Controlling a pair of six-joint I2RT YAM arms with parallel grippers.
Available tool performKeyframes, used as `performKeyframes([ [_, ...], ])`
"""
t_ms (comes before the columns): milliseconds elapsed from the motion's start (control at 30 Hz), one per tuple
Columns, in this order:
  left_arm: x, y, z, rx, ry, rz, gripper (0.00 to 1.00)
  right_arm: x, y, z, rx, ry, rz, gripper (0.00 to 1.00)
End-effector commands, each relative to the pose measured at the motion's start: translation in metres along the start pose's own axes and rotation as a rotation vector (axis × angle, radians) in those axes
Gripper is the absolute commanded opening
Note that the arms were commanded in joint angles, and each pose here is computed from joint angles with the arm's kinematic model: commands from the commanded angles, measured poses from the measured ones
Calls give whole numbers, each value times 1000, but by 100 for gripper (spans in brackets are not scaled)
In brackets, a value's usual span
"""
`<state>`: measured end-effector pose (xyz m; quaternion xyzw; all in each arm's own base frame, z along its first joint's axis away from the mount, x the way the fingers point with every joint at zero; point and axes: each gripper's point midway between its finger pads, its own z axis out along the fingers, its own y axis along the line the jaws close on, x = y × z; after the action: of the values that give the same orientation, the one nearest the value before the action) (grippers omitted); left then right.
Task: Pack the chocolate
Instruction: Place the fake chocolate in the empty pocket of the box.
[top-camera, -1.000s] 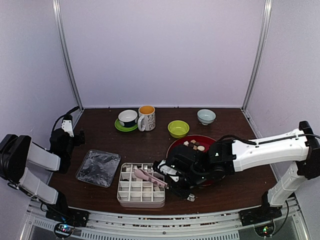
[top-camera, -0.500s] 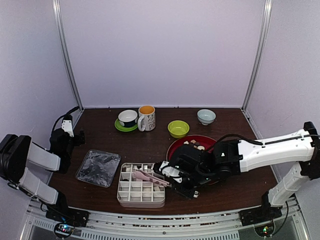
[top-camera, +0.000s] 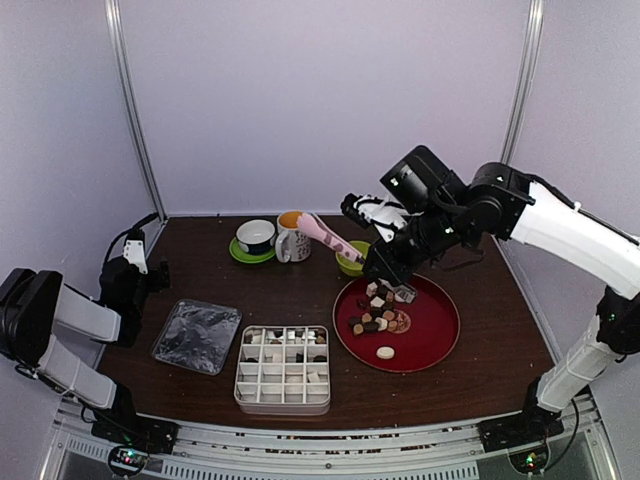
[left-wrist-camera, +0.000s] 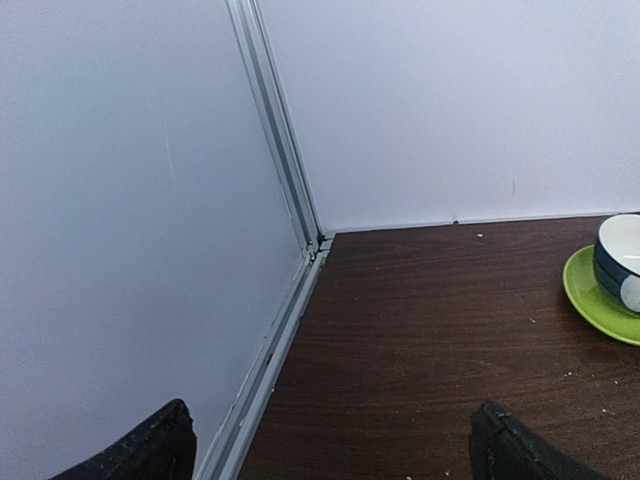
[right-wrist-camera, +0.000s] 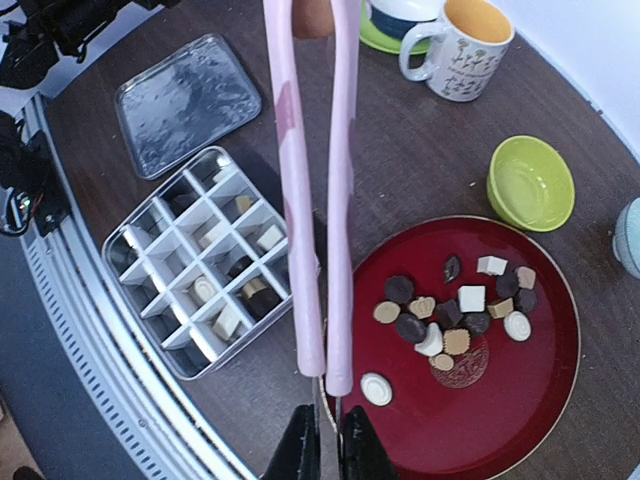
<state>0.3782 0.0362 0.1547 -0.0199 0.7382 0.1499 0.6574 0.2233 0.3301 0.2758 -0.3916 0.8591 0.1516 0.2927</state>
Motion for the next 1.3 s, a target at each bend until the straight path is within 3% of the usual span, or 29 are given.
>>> performKeyframes([
  [0, -13, 3, 3, -7, -45, -4, 98, 42, 24, 11, -105, 265, -23, 0],
  [367, -14, 3, 3, -7, -46, -5, 98, 65, 98, 34, -166, 405, -193, 0],
  [533, -13, 3, 3, -8, -45, -4, 98, 66, 123, 48, -165, 411, -198, 0],
  [900, -13, 3, 3, -8, -44, -4, 98, 87, 109, 80, -37, 517, -278, 4],
  [1067, -13, 3, 3, -8, -44, -4, 98, 89, 110, 81, -59, 539, -284, 4],
  [1267, -13, 3, 3, -7, -44, -4, 98, 93, 113, 81, -98, 549, -281, 12],
])
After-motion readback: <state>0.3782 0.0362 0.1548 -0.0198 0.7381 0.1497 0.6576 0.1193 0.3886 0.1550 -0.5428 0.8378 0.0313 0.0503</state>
